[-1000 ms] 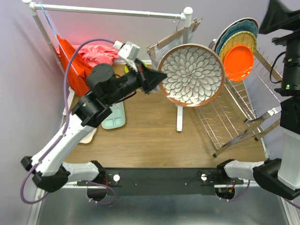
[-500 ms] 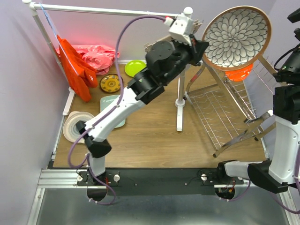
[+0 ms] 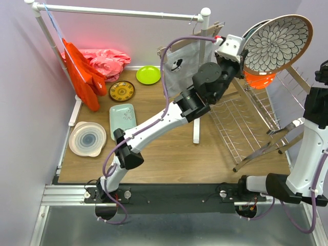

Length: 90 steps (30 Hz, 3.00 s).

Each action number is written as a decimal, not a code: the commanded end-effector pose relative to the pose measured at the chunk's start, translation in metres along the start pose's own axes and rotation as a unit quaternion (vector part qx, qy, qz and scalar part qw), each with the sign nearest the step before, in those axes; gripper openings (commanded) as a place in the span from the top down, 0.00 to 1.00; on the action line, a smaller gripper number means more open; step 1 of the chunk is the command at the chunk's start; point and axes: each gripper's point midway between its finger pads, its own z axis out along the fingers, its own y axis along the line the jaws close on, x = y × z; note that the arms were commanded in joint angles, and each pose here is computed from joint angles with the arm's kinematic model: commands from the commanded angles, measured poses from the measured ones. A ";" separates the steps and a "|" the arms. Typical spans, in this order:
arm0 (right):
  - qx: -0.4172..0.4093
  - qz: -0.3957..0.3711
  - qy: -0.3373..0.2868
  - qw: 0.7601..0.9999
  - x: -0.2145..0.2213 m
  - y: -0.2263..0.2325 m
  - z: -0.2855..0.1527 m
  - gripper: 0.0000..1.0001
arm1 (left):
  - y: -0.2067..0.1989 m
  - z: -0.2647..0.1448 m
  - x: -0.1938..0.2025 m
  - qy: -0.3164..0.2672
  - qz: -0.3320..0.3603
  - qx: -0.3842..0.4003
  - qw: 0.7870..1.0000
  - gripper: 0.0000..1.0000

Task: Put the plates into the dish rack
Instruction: Insert the plate into the dish rack

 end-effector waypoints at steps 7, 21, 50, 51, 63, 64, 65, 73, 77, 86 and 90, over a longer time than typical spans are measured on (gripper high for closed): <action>0.049 0.015 -0.014 0.999 0.005 -0.021 0.004 0.00 | 0.002 -0.002 -0.082 -0.179 -0.027 -0.058 0.982 1.00; 0.052 -0.014 0.004 0.999 0.028 -0.034 -0.001 0.00 | -0.005 0.002 -0.056 -0.193 0.008 -0.070 0.979 1.00; 0.066 -0.028 0.011 0.997 0.045 -0.044 0.002 0.00 | -0.014 0.004 -0.013 -0.156 0.064 -0.064 0.984 1.00; 0.067 -0.029 0.011 0.997 0.045 -0.044 0.001 0.00 | -0.015 0.004 -0.014 -0.156 0.064 -0.063 0.984 1.00; 0.070 -0.032 0.011 0.997 0.045 -0.049 -0.001 0.00 | -0.022 0.004 0.002 -0.141 0.077 -0.054 0.986 1.00; 0.069 -0.033 0.012 0.997 0.045 -0.049 -0.001 0.00 | -0.022 0.004 0.003 -0.141 0.078 -0.054 0.985 1.00; 0.070 -0.032 0.011 0.997 0.044 -0.049 -0.002 0.00 | -0.022 0.004 0.003 -0.140 0.080 -0.054 0.985 1.00; 0.071 -0.032 0.010 0.997 0.044 -0.050 -0.001 0.00 | -0.022 0.003 0.011 -0.133 0.089 -0.061 0.985 1.00; 0.071 -0.033 0.010 0.997 0.043 -0.050 -0.002 0.00 | -0.022 0.003 0.015 -0.129 0.095 -0.064 0.985 1.00; 0.070 -0.032 0.010 0.997 0.043 -0.050 -0.001 0.00 | -0.023 0.004 0.025 -0.121 0.105 -0.063 0.985 1.00; 0.071 -0.032 0.009 0.997 0.043 -0.050 -0.001 0.00 | -0.024 0.004 0.028 -0.120 0.109 -0.062 0.985 1.00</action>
